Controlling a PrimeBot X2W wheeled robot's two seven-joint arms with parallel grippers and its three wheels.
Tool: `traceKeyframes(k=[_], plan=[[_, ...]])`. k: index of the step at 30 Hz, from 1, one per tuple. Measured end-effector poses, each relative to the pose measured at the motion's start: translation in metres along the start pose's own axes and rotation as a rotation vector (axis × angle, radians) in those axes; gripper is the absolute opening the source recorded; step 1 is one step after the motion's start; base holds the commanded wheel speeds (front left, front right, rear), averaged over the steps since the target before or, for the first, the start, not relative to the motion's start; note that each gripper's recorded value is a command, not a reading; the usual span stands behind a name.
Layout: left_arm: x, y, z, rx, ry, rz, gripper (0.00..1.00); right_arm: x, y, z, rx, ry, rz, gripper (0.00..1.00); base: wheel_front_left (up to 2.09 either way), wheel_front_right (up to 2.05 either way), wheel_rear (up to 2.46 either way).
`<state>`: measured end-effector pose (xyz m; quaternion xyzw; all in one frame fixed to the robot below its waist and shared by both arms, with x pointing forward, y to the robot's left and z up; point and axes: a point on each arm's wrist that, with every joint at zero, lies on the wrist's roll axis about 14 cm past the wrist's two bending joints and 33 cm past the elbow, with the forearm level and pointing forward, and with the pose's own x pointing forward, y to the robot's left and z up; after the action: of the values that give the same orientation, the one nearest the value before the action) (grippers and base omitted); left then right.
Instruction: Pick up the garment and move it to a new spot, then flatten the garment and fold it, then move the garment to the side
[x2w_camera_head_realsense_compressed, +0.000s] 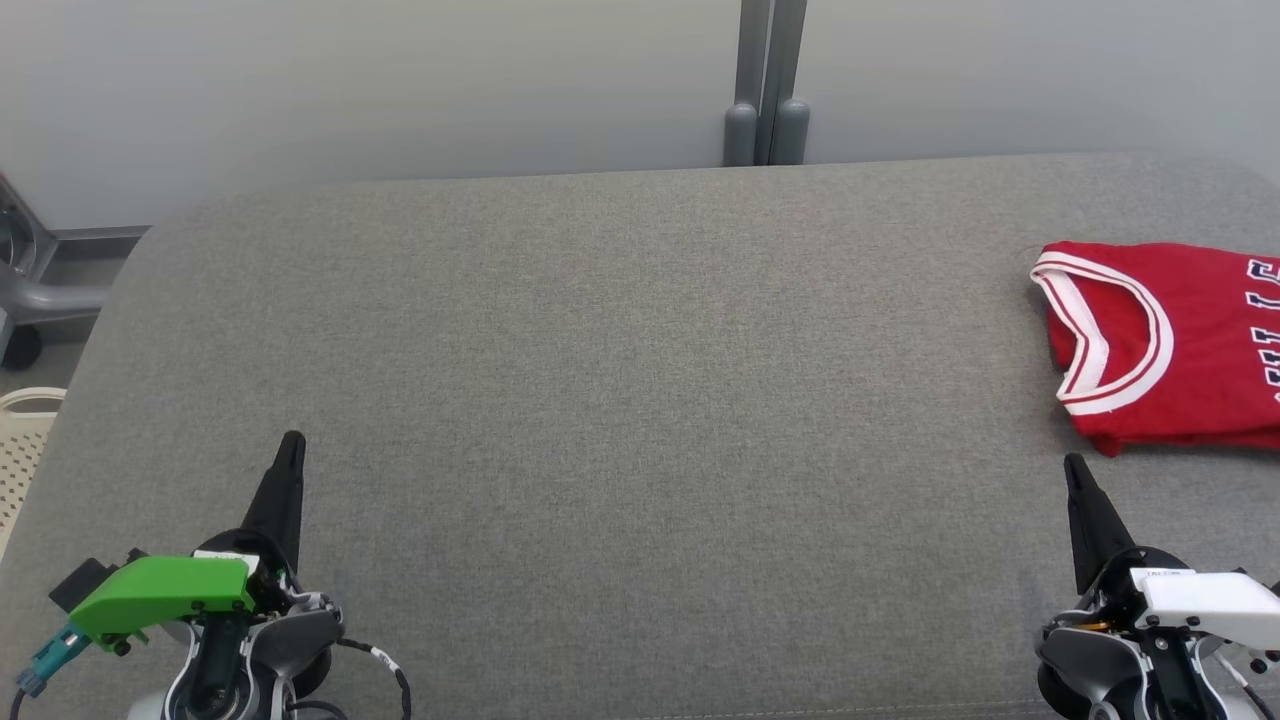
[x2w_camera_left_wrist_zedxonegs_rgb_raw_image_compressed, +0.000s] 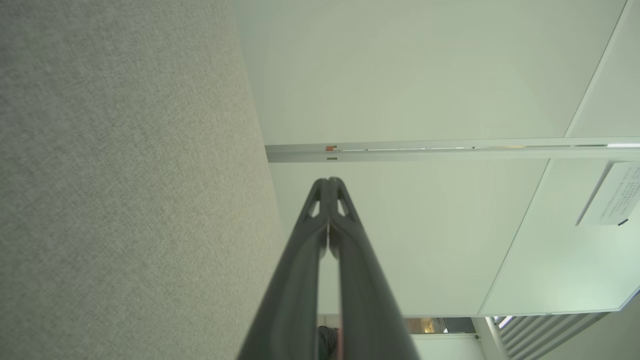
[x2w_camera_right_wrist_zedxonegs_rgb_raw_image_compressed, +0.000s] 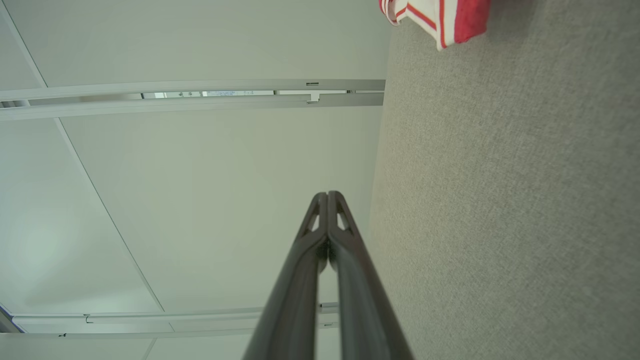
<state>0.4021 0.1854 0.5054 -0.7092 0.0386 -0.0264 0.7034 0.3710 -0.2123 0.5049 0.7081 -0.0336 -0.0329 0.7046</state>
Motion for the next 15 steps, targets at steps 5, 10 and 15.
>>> traceKeyframes(k=[5,10,15], plan=[[0.0,0.0,0.0,0.0,0.0,0.0,0.0,0.0,0.0,0.0,0.0,0.0,0.0,0.0,0.0,0.0,0.0],[0.0,0.0,0.0,0.0,0.0,0.0,0.0,0.0,0.0,0.0,0.0,0.0,0.0,0.0,0.0,0.0,0.0],[0.0,0.0,0.0,0.0,0.0,0.0,0.0,0.0,0.0,0.0,0.0,0.0,0.0,0.0,0.0,0.0,0.0]])
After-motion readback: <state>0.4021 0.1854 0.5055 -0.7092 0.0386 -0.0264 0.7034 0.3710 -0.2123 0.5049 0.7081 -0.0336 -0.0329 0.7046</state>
